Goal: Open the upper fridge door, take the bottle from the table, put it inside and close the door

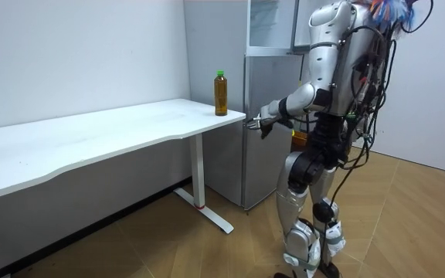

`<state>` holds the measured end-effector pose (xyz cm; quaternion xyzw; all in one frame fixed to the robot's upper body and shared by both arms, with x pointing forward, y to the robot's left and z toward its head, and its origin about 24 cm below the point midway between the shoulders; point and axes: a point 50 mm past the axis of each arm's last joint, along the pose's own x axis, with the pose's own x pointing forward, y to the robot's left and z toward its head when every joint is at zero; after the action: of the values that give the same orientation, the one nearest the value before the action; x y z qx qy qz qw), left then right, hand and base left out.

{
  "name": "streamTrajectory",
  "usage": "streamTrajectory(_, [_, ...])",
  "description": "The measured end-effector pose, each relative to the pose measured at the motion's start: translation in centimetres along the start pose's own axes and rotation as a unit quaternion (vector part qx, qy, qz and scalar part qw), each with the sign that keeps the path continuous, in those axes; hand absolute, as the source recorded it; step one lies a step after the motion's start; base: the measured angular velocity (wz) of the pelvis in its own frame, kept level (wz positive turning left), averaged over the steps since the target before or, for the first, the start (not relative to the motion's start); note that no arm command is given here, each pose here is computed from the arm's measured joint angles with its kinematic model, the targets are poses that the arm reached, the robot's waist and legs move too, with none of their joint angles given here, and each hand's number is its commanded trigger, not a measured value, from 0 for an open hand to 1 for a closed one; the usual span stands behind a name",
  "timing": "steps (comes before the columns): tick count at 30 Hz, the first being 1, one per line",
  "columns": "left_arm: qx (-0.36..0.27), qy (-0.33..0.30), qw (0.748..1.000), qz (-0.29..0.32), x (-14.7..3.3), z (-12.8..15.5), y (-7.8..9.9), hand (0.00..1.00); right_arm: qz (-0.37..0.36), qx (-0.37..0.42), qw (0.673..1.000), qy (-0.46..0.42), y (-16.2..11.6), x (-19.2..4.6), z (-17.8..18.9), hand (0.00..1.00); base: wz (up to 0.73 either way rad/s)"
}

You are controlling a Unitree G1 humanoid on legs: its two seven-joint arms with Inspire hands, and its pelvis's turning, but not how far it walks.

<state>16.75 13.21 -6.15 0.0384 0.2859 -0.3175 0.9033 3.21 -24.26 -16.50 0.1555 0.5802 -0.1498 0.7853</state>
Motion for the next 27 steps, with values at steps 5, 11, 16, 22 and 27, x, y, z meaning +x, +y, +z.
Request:
streamTrajectory(5, [-0.001,0.098,0.993,0.06,-1.2,-5.3,0.5,0.0,0.0,-0.017,1.0,-0.004,0.0,0.0,0.2,0.0,0.02])
streamTrajectory(11, [-0.041,0.156,0.978,0.133,-3.1,-9.5,1.0,0.0,-0.001,-0.029,1.0,-0.007,0.2,0.1,0.2,0.0,0.02])
streamTrajectory(16, [-0.099,0.211,0.951,0.202,-5.1,-13.0,1.2,0.0,-0.001,-0.054,0.999,-0.007,0.3,0.1,0.6,0.0,-0.02])
streamTrajectory(22, [-0.157,0.224,0.926,0.26,-6.4,-15.0,0.9,0.0,-0.003,-0.053,0.999,-0.006,0.3,0.1,0.4,0.0,0.07])
streamTrajectory(27, [-0.201,0.233,0.907,0.287,-6.8,-16.1,0.3,0.0,-0.006,-0.051,0.999,-0.005,0.3,0.1,0.0,0.0,0.13])
